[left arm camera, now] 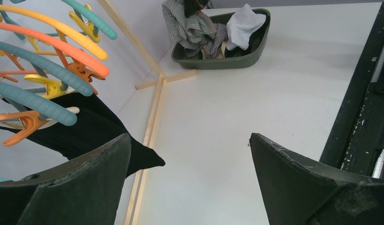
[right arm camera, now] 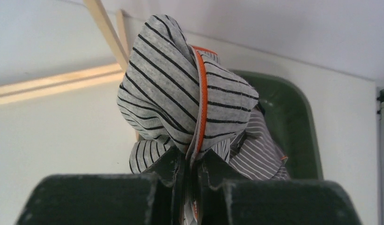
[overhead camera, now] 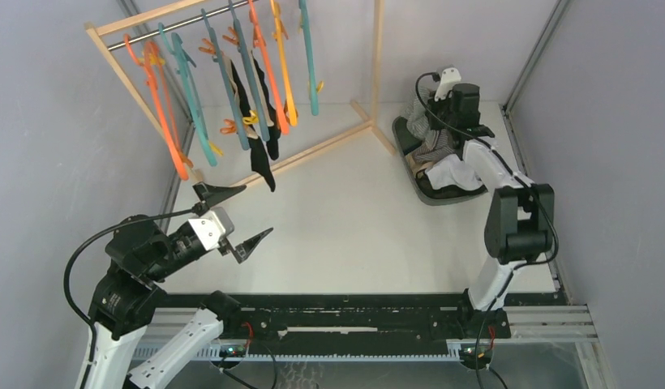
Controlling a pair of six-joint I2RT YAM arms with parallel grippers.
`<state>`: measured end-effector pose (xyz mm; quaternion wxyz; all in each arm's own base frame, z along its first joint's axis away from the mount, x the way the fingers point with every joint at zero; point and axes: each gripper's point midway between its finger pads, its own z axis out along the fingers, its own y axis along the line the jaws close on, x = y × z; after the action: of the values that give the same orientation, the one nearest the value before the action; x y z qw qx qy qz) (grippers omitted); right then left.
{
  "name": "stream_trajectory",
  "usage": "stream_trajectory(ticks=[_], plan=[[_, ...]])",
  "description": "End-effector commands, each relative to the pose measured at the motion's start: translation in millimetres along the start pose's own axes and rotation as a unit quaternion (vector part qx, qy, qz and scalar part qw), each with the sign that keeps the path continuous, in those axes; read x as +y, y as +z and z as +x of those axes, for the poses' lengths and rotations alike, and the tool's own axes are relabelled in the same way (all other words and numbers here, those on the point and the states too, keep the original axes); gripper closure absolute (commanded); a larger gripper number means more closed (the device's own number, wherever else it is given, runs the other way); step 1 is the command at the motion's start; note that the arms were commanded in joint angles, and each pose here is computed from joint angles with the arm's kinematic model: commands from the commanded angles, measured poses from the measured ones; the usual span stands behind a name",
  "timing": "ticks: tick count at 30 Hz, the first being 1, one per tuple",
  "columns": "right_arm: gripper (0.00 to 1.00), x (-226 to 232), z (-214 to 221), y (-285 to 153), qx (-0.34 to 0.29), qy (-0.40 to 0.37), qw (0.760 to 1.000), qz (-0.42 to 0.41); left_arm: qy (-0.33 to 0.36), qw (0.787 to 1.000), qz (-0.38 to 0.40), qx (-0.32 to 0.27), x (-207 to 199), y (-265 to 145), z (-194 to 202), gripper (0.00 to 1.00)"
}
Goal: Remove the underwear clipped to the hanger
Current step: Place the underwear in the bin.
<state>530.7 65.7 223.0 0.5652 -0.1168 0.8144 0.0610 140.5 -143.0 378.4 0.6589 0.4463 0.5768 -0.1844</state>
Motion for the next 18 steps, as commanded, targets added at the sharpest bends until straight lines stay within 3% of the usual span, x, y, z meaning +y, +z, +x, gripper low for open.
stream_trajectory(ticks=[1,7,9,14,18], plan=[[1.00,-14.4,26.1,23.4,0.034,-0.001,0.999,0.024,0.025,0.999,-0.017,-0.026,5.9,-13.5,-21.6,0.00],[1.00,-5.9,98.0,44.8,0.136,0.008,0.991,-0.005,0.033,0.999,-0.038,-0.021,12.2,-19.9,-22.3,0.00],[0.95,-6.1,107.3,46.0,0.166,0.009,0.986,-0.010,0.038,0.998,-0.046,-0.019,15.1,-20.8,-21.6,0.00],[0.63,-3.8,98.6,38.1,0.184,0.027,0.981,-0.046,0.047,0.996,-0.074,-0.010,27.0,-22.8,-22.5,0.00],[0.28,-2.2,79.5,24.1,0.176,0.022,0.983,-0.057,0.054,0.994,-0.100,-0.007,38.4,-27.3,-29.5,0.00]])
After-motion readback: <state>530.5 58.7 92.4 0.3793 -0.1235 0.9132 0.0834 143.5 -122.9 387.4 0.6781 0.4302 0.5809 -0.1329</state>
